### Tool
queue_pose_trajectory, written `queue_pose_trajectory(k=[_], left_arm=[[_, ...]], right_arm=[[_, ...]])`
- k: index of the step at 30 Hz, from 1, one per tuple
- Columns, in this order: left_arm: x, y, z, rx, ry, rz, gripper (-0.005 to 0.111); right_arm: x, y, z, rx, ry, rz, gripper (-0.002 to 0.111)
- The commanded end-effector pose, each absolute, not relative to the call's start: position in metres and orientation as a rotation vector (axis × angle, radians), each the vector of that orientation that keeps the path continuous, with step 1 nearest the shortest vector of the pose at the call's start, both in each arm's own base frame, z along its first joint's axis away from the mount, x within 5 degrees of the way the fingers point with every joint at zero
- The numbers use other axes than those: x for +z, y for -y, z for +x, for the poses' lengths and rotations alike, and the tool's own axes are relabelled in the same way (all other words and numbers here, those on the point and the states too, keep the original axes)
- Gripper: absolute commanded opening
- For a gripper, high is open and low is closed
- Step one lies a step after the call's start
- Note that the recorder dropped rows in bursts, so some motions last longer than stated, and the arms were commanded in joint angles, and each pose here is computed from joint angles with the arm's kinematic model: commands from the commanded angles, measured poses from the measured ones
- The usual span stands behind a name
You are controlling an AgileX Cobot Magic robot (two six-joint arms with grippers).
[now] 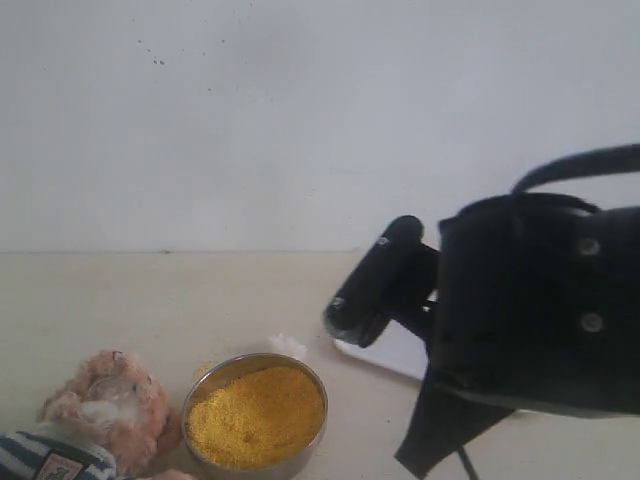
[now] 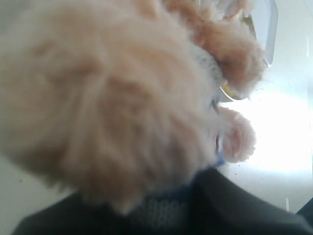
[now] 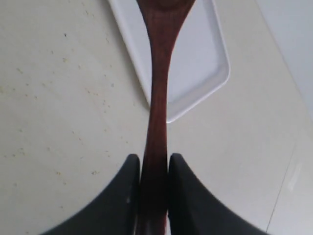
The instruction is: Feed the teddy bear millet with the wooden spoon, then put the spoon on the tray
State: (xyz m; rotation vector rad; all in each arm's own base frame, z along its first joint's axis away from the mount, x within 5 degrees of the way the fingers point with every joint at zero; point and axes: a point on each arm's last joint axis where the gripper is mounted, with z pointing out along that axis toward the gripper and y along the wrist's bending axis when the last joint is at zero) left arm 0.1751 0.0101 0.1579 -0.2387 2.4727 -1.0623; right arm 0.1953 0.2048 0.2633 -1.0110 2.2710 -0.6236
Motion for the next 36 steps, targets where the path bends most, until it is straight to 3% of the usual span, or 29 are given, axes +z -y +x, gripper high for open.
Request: queue_pose_trajectory(k=[1, 8, 13, 36], left_arm=[[0.16, -0.009, 0.175, -1.074, -2.45, -0.247, 0.004], [0.16, -0.009, 0.175, -1.074, -2.45, -0.247, 0.004], [0.16, -0.009, 0.175, -1.074, -2.45, -0.247, 0.004], [0.16, -0.009, 0.175, -1.074, -2.45, -0.247, 0.004]], right_arm=[[0.278, -0.237, 0.189, -0.665, -2.182, -1.131, 0.008], [0.253, -0.298, 0.181, -0.842, -1.985, -1.481, 0.008], [0.234, -0.319, 0.185, -0.926, -1.898, -1.549, 0.008], [0.197, -0.326, 0.211, -1.2, -1.677, -1.759, 0.008]])
